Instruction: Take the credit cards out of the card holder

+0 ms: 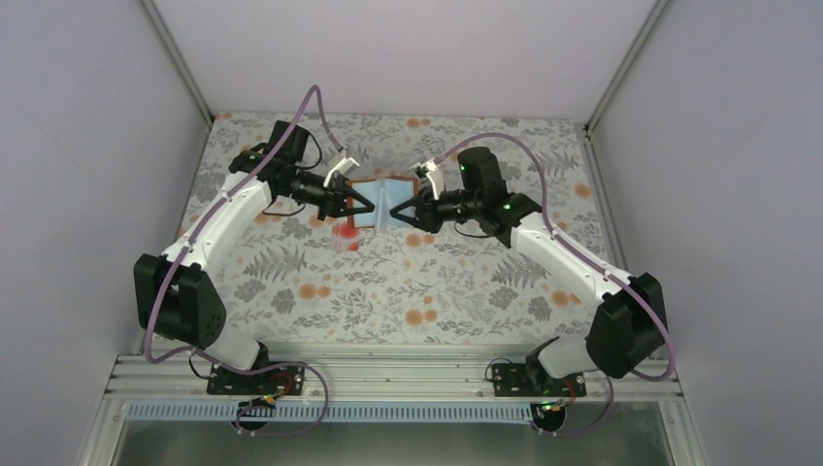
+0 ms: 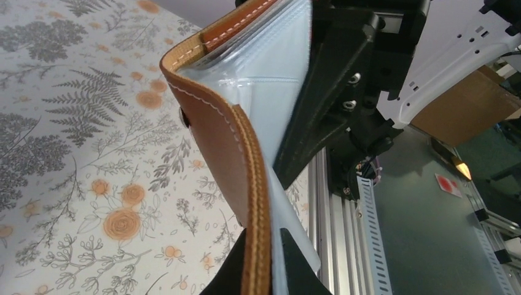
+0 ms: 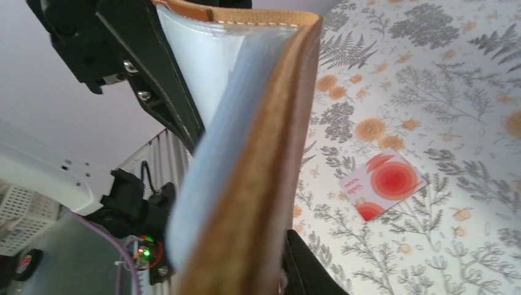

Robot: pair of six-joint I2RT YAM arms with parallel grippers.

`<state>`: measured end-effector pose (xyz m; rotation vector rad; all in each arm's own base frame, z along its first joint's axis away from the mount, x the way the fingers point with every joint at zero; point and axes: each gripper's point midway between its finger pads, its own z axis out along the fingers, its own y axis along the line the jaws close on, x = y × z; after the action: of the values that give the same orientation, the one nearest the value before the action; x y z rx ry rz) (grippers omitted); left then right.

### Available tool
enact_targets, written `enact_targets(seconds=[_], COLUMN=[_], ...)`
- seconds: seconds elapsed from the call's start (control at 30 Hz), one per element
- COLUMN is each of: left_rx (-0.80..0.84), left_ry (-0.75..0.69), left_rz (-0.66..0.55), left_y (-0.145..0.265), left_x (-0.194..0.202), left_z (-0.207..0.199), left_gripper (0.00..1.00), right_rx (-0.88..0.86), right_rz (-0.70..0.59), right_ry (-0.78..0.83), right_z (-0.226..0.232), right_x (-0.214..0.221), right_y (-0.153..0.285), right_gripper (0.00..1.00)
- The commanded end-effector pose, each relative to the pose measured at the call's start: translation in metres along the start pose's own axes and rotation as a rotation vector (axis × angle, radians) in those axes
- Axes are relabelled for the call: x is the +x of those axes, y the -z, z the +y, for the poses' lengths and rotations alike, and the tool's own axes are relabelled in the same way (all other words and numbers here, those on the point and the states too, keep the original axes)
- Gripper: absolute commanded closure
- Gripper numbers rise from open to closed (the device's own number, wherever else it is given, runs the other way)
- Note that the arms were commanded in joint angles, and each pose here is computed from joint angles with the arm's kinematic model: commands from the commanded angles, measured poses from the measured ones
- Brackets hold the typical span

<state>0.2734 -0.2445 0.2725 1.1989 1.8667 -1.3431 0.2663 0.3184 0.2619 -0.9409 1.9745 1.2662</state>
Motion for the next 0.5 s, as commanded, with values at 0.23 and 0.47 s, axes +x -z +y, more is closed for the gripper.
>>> enact_targets(seconds=[0.23,0.47], left_rx=[0.008,-0.031], left_ry=[-0.085,-0.075], left_rz=[-0.021,0.024], left_y=[-0.002,-0.010], left_x=[-0.011,0.002], left_z=[-0.012,-0.003], left_gripper=[0.19,0.45], right_rx=[0.007,-0.070], right_rz=[-0.051,-0.068], right_ry=[0.035,0.084], right_z=[0.013,0.035], right_x=[-0.025,-0.032], right_y=[-0.009,-0.006], right_gripper=[0.96,0.96])
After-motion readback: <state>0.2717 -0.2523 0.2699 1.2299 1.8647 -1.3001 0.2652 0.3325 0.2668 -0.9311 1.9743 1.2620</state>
